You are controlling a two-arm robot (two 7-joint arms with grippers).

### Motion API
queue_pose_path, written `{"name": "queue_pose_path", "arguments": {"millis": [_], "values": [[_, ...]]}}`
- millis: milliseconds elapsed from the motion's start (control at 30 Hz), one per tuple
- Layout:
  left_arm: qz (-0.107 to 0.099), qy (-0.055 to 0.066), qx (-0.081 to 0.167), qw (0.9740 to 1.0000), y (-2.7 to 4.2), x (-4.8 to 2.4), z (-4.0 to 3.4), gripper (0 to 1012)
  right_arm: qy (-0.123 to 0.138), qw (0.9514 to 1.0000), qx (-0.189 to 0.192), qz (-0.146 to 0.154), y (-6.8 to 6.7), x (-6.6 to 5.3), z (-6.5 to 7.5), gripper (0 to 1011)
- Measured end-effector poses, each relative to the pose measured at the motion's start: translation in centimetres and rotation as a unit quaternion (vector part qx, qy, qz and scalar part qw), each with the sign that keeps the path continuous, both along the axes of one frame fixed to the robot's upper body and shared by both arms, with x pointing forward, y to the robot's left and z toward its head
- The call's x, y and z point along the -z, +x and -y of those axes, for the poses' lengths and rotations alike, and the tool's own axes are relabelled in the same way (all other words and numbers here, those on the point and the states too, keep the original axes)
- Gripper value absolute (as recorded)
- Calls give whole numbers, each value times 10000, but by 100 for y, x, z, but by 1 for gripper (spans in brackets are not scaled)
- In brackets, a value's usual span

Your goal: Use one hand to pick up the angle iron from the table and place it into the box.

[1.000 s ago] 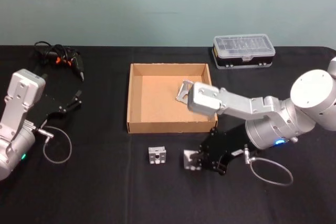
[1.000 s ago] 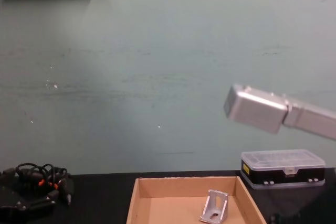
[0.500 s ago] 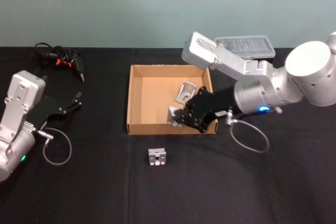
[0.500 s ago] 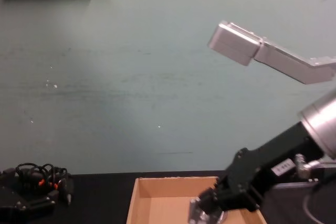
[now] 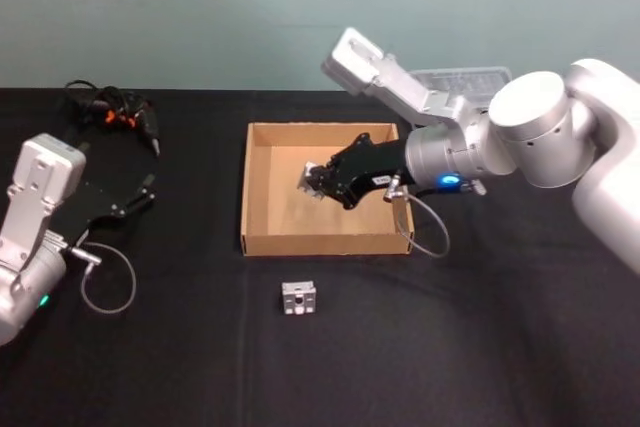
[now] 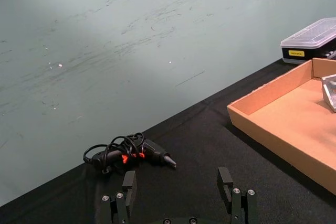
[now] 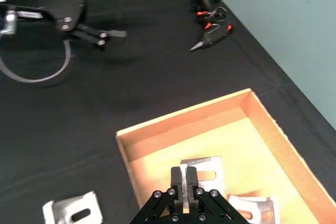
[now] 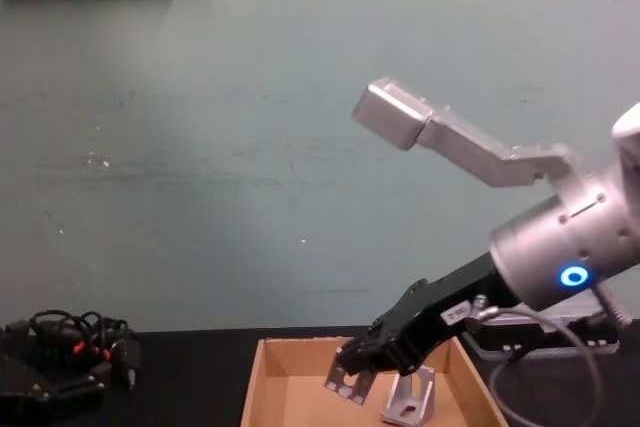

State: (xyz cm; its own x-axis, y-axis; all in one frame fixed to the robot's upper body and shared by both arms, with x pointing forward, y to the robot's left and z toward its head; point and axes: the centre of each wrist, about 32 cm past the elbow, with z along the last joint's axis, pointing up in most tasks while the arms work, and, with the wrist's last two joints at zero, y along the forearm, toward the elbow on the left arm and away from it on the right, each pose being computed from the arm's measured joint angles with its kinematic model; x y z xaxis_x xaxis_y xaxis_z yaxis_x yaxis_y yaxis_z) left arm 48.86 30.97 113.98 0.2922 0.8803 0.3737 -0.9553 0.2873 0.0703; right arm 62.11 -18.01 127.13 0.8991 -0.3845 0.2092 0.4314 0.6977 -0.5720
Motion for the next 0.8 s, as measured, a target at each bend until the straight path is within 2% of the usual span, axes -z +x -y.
{"name": "queue_pose_path", "arguments": {"millis": [367,800], "values": [[0,0,0,10000,0,0,0,1011,125,9985,437,297,74,275,-189,54],[0,0,0,10000,0,0,0,1011,-28,9964,670,509,101,441,-344,54]]}}
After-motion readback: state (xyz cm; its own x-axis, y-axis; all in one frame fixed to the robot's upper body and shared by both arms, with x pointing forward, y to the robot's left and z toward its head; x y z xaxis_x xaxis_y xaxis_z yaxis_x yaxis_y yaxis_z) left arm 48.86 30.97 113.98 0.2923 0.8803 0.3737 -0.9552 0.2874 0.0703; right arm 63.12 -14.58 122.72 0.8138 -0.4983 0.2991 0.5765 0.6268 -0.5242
